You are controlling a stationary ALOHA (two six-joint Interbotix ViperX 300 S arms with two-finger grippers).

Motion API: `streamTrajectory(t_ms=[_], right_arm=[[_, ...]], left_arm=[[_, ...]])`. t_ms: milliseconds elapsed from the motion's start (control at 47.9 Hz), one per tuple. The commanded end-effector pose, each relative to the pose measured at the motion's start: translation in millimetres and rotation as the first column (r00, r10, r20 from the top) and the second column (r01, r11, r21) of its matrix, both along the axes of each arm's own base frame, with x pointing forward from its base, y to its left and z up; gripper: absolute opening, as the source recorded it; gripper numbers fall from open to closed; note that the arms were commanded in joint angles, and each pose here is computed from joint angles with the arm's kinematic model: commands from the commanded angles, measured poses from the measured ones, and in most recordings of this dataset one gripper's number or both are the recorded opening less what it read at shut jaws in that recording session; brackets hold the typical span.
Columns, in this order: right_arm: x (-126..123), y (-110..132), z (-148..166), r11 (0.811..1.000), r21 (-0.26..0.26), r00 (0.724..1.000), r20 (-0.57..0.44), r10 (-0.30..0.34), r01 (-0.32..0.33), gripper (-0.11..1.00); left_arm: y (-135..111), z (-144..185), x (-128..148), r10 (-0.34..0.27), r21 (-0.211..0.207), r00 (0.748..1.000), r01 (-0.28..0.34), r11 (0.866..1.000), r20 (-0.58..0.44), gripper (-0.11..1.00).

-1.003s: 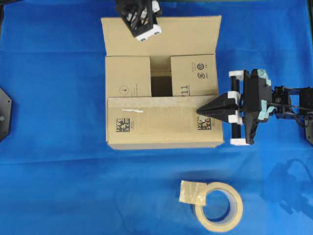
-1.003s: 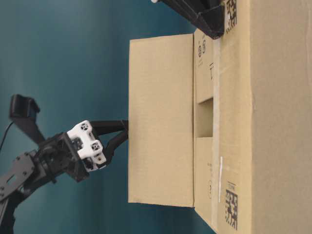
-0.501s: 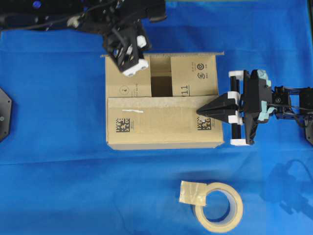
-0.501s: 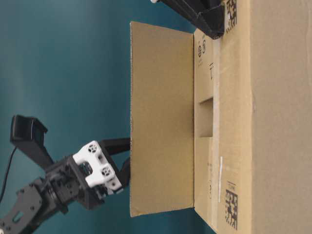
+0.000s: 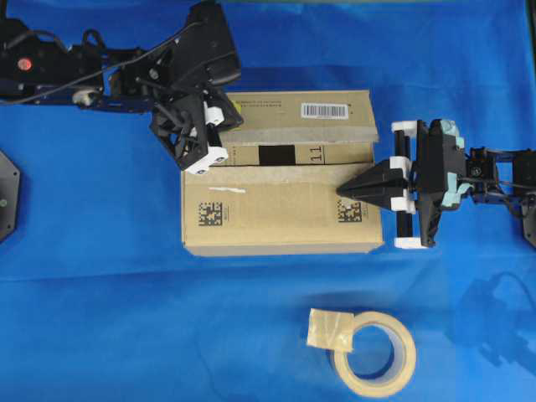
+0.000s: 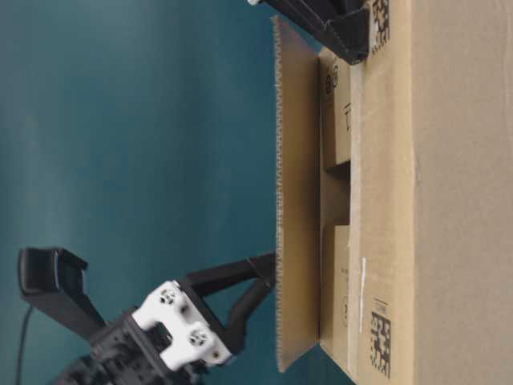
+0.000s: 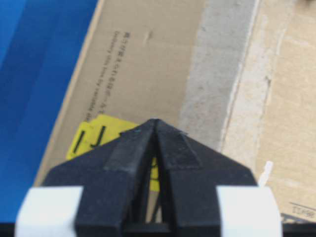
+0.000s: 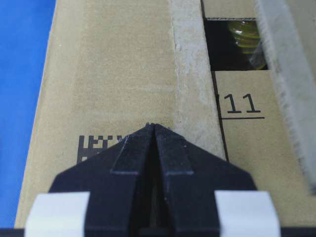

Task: Close the cardboard box.
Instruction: 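Fold the rear flap forward over the box with the left gripper, then press both grippers down along the closed seam of the top flaps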

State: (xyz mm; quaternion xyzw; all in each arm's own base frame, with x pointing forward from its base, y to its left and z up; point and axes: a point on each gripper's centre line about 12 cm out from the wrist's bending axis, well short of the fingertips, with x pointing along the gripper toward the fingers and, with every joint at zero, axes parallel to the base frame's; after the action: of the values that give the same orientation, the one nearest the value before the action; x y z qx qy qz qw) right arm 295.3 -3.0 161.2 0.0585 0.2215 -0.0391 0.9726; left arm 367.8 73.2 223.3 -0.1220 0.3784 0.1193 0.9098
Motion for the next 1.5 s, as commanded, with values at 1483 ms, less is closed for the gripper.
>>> streamTrajectory(t_ms=[1483], right_arm=[[6, -32, 13, 0.994, -0.006, 0.992, 0.068, -0.107, 0.107, 0.0]], left_arm=[[-25, -34, -18, 0.024, -0.035, 0.965, -0.015, 0.999, 0.261, 0.0]])
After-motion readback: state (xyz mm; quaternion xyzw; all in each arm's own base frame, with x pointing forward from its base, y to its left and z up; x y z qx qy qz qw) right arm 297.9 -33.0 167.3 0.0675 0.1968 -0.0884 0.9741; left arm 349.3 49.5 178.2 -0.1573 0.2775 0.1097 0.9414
